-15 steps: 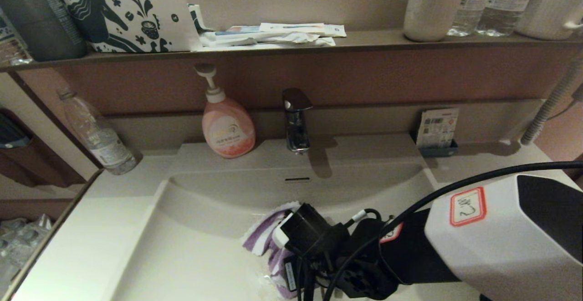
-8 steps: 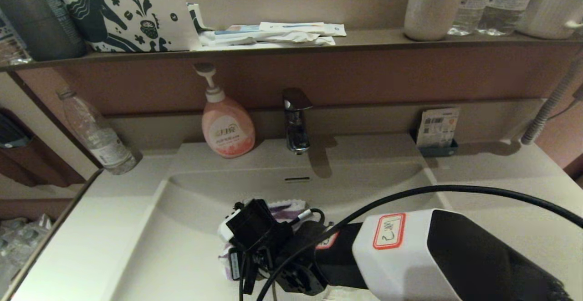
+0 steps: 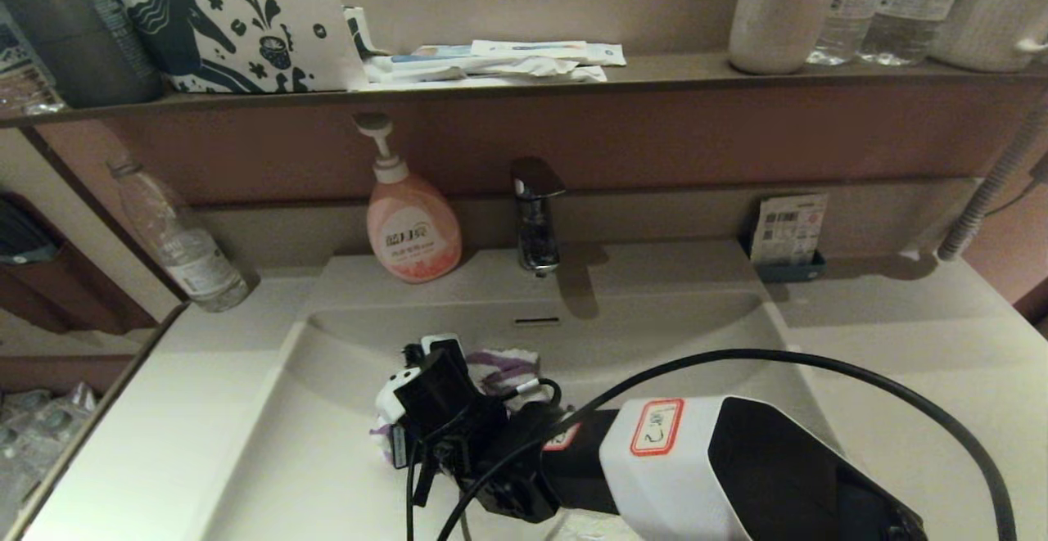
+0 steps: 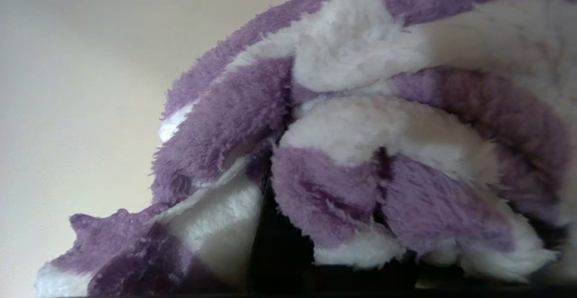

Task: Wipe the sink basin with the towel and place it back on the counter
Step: Wipe the sink

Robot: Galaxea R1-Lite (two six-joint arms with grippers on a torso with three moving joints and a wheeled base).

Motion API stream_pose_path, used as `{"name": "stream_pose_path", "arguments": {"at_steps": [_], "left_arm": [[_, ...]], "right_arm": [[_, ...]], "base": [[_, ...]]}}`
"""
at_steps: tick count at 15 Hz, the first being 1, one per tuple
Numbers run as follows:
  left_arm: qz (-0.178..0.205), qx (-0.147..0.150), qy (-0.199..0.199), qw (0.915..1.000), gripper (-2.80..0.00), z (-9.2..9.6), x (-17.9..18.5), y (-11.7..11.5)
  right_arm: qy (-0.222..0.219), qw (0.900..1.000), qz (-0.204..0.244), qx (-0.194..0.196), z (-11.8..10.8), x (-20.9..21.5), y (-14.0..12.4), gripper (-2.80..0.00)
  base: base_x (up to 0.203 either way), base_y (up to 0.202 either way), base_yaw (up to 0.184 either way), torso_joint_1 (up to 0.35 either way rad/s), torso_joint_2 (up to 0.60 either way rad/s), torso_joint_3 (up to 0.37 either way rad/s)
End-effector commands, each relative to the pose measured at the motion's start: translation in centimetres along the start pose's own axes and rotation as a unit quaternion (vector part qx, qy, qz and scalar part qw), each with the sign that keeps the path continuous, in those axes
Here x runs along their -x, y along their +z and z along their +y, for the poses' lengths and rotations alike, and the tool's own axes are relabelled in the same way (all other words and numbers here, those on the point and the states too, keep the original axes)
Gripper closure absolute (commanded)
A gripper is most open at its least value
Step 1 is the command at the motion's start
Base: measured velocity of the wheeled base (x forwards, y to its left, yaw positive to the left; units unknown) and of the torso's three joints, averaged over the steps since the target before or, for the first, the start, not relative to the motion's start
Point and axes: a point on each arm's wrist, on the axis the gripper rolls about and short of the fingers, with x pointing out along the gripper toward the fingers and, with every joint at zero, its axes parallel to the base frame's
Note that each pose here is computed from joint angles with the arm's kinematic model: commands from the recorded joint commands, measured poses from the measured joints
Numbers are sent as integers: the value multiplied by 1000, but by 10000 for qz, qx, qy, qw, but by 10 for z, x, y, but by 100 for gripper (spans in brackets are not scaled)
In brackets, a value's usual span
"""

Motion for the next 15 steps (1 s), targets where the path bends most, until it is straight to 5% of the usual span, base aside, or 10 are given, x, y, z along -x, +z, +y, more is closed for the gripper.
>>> {"name": "stream_pose_path", "arguments": {"at_steps": [1,8,15], "left_arm": [[-7,3,1,10000,0,0,0,0],[-3,3,1,10000,0,0,0,0],[0,3,1,10000,0,0,0,0]], "right_arm": [[-382,9993,-1,-8,-16,-6,1,0],[-1368,9903,-129,-203,-73,18,30,0],[-2343,9700,639,-129,-150,64,12,0]], "base": [[0,0,0,0,0,0],[0,0,0,0,0,0],[0,0,0,0,0,0]]}}
